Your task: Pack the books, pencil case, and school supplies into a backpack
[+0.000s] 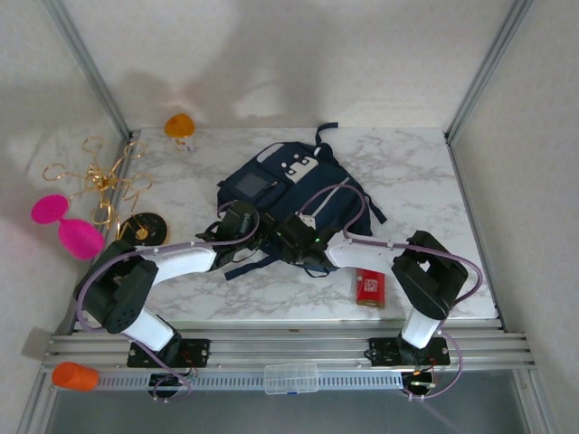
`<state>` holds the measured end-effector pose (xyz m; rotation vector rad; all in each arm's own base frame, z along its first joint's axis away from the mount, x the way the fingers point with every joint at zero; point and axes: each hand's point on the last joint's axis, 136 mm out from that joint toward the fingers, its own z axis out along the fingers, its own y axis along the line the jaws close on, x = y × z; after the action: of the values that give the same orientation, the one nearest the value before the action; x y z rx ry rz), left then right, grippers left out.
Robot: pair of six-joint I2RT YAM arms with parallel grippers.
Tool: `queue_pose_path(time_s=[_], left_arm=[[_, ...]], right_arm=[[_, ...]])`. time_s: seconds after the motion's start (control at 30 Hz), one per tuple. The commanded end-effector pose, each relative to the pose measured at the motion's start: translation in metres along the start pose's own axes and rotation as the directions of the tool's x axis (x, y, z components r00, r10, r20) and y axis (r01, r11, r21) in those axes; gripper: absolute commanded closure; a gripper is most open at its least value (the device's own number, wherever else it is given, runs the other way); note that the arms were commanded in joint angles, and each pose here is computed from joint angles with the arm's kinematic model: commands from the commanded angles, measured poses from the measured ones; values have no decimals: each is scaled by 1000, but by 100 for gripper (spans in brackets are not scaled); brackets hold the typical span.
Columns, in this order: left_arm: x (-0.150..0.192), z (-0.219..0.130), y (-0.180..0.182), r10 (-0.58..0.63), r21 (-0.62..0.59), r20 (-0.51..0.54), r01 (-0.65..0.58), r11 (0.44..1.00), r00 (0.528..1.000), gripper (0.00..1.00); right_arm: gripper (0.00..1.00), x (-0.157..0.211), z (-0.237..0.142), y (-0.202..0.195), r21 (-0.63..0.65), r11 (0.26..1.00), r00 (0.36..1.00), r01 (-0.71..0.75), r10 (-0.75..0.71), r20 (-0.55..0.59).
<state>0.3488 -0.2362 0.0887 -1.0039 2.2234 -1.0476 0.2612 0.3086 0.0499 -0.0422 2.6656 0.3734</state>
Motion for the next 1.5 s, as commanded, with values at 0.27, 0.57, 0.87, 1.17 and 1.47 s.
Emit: queue_pose_path(time_s=[0.27,0.57,0.87,1.17,1.47], left_arm=[[-5,10,14,-2,-39,15,3,999,1000,92],[-19,11,25,15,-82,55,-10,997,998,91],[-50,15,36,36,-131,125,-19,991,991,93],[-78,28,16,89,-129,143,-71,989,986,93],[-80,35,-33,166,-18,85,-165,986,982,81]], right_arm=[[72,-53,4,22,0,1000,979,-4,4,202],[97,-49,-7,10,39,998,980,48,-54,192],[100,-17,-22,-23,88,991,990,97,-106,98],[100,1,-49,-62,165,979,988,123,-136,73],[100,-10,-57,-24,16,983,979,186,-186,84]])
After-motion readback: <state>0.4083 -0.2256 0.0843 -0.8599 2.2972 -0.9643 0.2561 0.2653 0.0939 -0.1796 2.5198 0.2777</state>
